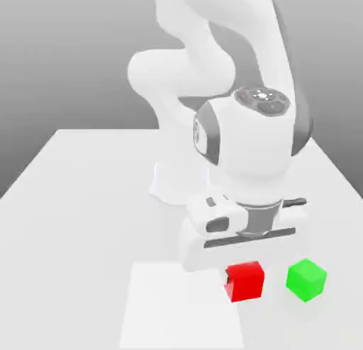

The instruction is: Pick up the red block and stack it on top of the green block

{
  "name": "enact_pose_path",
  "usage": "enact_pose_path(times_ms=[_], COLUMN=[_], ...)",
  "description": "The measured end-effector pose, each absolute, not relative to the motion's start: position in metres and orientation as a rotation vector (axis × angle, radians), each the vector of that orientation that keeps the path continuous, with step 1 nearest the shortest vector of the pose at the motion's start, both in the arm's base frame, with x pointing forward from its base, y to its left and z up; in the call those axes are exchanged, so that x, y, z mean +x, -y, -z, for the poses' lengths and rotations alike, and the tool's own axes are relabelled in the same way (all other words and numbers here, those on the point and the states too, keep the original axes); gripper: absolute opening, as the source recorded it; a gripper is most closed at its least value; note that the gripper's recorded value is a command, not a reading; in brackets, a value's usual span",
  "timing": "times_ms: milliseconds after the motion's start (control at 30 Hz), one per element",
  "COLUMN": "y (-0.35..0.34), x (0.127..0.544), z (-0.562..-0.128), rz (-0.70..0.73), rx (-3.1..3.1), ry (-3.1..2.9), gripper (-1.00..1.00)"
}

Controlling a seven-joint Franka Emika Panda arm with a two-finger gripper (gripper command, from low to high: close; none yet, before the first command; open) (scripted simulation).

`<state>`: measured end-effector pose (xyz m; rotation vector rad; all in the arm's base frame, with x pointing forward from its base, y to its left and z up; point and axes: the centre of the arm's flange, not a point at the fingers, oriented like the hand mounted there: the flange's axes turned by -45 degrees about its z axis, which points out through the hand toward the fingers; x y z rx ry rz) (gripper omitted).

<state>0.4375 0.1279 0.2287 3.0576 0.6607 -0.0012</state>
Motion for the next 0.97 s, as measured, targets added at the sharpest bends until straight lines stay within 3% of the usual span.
enact_pose_path(times_ms=[367,567,600,800,967], y=[-0.236,-0.24,-0.24,-0.24,-0.241], x=[0.365,0.361,0.361,0.36,0.361], z=[-0.245,-0.19,-0.183,-0.18,-0.226], rz=[0.001,0.002,0.001,0.001,0.0], rx=[2.683,2.638,2.637,2.637,2.635], ry=[-1.63,-1.706,-1.706,-1.707,-1.709], gripper=[-1.0,-1.0,1.0,1.0,1.0])
